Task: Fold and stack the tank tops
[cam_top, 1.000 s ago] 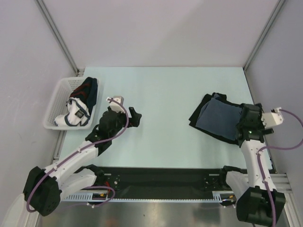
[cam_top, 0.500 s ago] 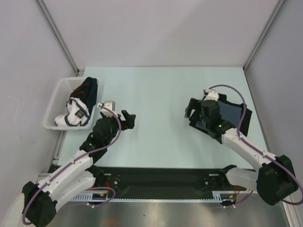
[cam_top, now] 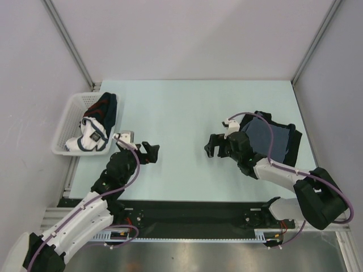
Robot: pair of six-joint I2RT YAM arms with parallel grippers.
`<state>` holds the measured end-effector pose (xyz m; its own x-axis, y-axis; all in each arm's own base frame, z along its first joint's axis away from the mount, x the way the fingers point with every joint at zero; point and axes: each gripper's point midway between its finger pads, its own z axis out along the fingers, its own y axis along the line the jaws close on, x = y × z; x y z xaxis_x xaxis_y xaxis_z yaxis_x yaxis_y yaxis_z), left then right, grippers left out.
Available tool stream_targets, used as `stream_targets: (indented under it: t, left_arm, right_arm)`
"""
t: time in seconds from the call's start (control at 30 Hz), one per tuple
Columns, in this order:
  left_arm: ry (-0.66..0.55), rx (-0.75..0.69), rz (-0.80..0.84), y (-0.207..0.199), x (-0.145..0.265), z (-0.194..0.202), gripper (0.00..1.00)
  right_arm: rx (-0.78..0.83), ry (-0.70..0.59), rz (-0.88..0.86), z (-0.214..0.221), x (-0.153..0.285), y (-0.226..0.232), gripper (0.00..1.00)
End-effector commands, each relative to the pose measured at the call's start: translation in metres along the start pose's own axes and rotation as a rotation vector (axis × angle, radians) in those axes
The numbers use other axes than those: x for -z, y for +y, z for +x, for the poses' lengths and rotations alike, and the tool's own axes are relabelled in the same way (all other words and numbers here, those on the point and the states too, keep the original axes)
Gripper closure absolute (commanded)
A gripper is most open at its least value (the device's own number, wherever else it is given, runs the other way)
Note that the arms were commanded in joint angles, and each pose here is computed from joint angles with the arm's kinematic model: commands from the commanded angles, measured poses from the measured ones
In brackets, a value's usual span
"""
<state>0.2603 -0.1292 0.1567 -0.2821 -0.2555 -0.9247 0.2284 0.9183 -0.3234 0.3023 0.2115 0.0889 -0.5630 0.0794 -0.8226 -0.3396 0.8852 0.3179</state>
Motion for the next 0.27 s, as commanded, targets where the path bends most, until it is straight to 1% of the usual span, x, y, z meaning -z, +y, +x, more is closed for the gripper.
stream_targets:
  t: [0.0,0.1,0.23]
  left_arm:
    - [-0.057,-0.020,0.037,-0.0049,0.0016,-0.0105,0.03]
    - [-0.061,-0.023,0.030,-0.0040,0.0016,-0.0120,0.02]
    - [-0.065,-0.028,0.028,-0.0035,0.0021,-0.0133,0.00]
  right_arm:
    - [0.000,-0.127,-0.036,-0.0321,0.0010,0.0119,0.00]
    - [-0.008,-0.138,-0.024,-0.0349,0.0027,0.0103,0.00]
    - [-0.008,-0.145,-0.050,-0.0335,0.0044,0.0141,0.00]
